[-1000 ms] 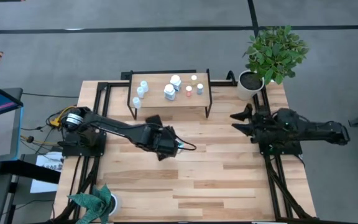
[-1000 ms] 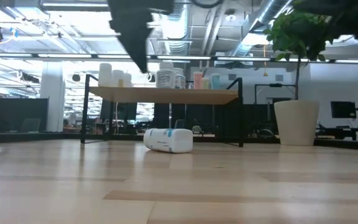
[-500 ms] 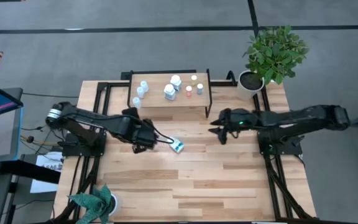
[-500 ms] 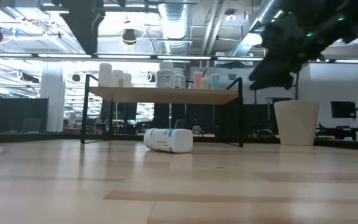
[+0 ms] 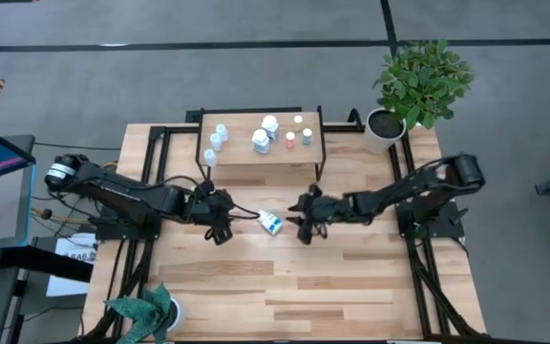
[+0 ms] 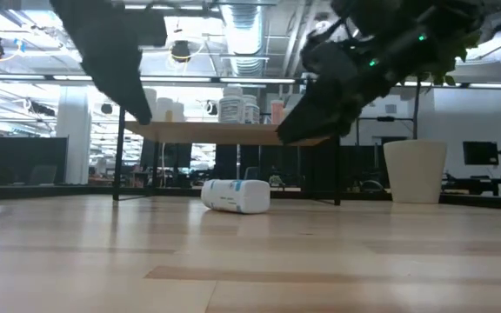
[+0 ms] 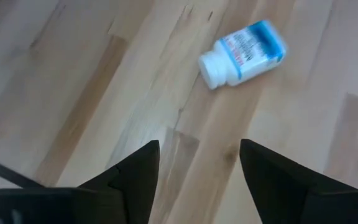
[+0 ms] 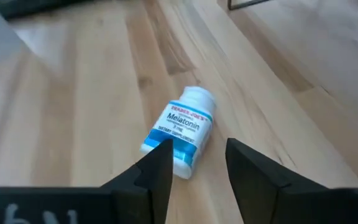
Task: Pick and place medicine bottles onto shelf by color
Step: Put the white pill bottle on the shelf
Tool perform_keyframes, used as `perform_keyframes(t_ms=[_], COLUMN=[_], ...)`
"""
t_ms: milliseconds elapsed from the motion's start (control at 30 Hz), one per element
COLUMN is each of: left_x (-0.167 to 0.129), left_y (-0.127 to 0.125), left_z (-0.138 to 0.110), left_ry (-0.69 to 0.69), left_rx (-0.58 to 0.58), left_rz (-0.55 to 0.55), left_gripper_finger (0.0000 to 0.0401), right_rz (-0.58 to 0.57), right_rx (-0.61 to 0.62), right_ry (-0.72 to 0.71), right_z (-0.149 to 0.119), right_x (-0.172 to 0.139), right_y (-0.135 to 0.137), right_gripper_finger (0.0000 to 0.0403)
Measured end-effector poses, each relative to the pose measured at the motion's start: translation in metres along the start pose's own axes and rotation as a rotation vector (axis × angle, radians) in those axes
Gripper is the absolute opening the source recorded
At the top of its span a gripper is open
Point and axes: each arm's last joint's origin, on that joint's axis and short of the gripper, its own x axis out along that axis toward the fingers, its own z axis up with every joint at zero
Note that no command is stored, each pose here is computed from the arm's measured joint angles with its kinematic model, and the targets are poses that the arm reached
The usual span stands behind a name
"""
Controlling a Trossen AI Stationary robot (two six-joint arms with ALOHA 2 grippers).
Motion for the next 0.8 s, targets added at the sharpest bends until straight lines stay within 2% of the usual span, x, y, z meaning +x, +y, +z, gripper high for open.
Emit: perform_keyframes(t_ms=[100, 233, 400, 600, 800], left_x=[0.013, 0.033, 0.067, 0.105, 0.121], left_y=[0.000, -0.002, -0.006, -0.009, -0.011], left_z=[-0.008, -0.011, -0.013, -0.012, 0.001], left_ry=[-0.025, -0.081, -0.039, -0.007, -0.062], left_rx=[-0.044, -0.150, -0.149, -0.158, -0.132], left_rz=[0.060, 0.138, 0.183, 0.226, 0.215], left_gripper_finger=[0.0208, 0.0208, 0.0208, 0.0208, 0.0208], right_rz=[-0.055, -0.074, -0.079, -0.086, -0.109], right_rx=[-0.068, -0.109, -0.115, -0.121, -0.132], right_ry=[-0.005, 0.009, 0.015, 0.035, 0.057], right_z=[0.000, -0.001, 0.000, -0.003, -0.006], right_x=[0.016, 0.037, 0.055, 0.061, 0.060], right_y=[0.015, 0.028, 0.035, 0.036, 0.035], right_gripper_finger=[0.0160, 0.0148, 0.0132, 0.0118, 0.0109])
